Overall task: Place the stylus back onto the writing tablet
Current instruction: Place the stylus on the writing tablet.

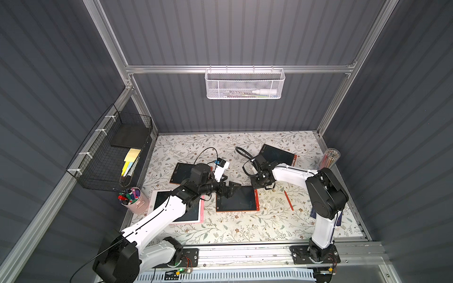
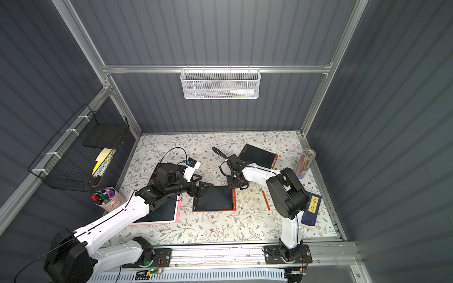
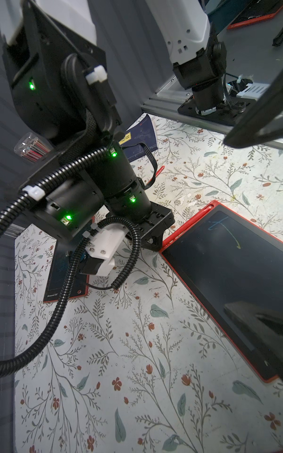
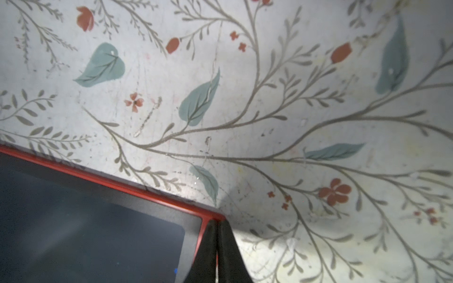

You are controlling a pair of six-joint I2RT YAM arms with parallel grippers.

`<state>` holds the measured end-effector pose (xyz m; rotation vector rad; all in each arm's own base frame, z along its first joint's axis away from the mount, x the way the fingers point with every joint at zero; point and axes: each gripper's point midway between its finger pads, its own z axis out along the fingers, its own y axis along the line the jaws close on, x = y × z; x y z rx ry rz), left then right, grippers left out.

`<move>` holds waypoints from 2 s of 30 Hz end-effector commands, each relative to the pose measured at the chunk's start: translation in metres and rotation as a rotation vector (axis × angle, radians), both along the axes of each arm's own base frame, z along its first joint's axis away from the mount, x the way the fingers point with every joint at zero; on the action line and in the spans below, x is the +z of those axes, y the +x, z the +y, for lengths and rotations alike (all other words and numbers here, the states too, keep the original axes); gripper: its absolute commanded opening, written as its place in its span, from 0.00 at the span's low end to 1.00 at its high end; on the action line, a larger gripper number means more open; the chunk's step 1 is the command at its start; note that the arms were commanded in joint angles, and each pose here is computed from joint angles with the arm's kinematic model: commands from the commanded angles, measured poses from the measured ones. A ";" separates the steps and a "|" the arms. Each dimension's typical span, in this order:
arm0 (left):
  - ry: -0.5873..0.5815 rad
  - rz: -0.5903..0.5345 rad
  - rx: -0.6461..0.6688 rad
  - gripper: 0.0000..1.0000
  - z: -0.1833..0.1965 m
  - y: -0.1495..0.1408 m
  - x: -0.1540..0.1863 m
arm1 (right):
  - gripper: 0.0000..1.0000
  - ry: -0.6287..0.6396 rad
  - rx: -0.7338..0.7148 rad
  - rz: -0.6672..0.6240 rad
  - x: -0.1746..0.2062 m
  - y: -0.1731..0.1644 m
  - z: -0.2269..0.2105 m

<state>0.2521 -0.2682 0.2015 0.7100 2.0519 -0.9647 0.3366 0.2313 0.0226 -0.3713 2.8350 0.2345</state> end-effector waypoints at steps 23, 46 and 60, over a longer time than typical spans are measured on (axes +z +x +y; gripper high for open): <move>-0.006 -0.014 -0.019 0.99 -0.004 -0.002 0.002 | 0.06 0.043 -0.056 0.005 0.023 -0.042 -0.013; -0.013 -0.026 -0.018 0.99 -0.003 -0.003 0.007 | 0.00 -0.079 -0.038 0.050 -0.007 -0.068 -0.007; -0.014 -0.026 -0.015 0.99 -0.002 -0.003 0.008 | 0.00 -0.208 -0.057 0.094 -0.026 -0.072 -0.017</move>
